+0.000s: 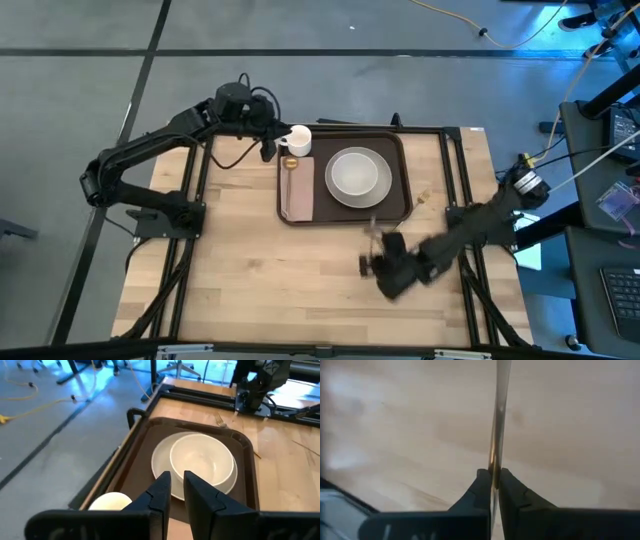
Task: Set up tray
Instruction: Put the gold knife on the light brown napkin to the right of the gold spoon
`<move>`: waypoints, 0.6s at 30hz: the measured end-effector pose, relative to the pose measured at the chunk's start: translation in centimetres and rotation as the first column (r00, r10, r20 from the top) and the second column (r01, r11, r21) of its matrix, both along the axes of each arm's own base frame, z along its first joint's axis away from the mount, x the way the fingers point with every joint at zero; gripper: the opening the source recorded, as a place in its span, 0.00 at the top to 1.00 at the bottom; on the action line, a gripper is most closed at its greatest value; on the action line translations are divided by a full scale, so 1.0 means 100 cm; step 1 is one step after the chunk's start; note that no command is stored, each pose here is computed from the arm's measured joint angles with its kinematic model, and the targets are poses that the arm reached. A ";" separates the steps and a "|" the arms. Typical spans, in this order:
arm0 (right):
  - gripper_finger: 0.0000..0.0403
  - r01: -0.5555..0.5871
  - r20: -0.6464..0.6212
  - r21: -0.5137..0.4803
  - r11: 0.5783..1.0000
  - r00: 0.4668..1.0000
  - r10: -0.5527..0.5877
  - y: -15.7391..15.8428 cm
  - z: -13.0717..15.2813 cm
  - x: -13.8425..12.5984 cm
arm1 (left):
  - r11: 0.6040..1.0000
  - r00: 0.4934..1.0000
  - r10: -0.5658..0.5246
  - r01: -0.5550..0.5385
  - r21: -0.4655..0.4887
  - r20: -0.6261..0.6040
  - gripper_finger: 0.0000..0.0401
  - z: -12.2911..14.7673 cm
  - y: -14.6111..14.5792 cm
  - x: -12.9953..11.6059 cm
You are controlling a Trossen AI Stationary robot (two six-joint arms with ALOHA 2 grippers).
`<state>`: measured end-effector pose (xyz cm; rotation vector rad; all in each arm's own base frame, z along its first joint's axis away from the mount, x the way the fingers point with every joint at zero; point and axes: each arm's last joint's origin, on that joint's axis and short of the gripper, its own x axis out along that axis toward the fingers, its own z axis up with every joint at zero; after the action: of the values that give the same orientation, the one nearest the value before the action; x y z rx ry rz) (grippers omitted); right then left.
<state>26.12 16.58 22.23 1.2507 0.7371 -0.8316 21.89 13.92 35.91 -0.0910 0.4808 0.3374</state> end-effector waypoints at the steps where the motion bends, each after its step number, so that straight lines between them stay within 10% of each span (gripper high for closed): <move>1: 0.98 0.010 0.018 -0.010 1.000 1.000 -0.009 -0.012 0.007 0.005 | 1.000 1.000 0.007 -0.007 0.009 0.006 0.88 0.002 -0.001 -0.002; 18: 0.98 -0.181 0.069 -0.320 0.930 0.975 0.213 -0.176 0.079 0.094 | 0.997 0.998 0.060 -0.059 0.040 -0.012 0.88 0.022 -0.026 -0.042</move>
<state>35.54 -0.98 30.17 0.9111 0.6098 -0.6822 17.70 11.37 38.08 -0.0651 0.4853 0.4061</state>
